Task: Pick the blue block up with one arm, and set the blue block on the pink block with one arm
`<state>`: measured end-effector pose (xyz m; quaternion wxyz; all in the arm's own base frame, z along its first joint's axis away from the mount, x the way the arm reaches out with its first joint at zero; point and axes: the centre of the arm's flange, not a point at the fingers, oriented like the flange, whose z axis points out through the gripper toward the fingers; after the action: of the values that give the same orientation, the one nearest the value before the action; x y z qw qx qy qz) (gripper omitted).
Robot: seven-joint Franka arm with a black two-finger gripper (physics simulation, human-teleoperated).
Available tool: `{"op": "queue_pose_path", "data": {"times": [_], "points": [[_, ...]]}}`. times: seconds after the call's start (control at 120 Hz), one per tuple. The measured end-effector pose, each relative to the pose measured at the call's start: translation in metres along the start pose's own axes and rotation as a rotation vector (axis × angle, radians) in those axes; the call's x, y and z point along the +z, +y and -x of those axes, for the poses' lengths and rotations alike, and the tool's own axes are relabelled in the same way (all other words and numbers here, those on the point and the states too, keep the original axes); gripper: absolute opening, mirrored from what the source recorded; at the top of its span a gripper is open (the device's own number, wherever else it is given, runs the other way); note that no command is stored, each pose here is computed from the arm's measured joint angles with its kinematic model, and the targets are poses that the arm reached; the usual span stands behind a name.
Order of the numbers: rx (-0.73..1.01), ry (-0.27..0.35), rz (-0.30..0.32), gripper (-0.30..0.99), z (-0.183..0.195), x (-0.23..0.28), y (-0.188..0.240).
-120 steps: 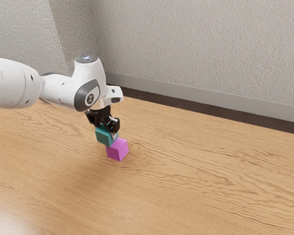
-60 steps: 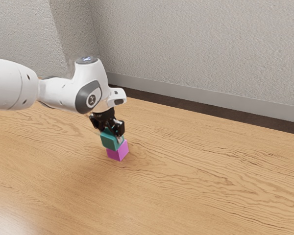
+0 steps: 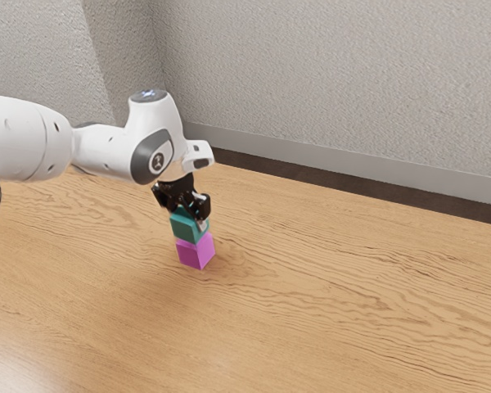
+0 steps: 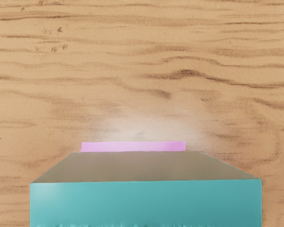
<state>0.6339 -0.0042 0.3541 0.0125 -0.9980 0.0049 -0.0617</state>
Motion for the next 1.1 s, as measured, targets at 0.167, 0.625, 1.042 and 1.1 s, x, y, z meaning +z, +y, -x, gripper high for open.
{"op": "queue_pose_path", "data": {"times": [0.167,0.625,1.042,1.1], "points": [[-0.01,0.001,-0.002,0.36,-0.004,0.002,-0.007],[-0.045,-0.002,0.047,0.56,-0.002,0.005,-0.008],[0.173,0.184,0.105,0.67,0.122,-0.327,0.063],[0.169,0.112,0.081,0.68,0.119,-0.311,0.072]]}}
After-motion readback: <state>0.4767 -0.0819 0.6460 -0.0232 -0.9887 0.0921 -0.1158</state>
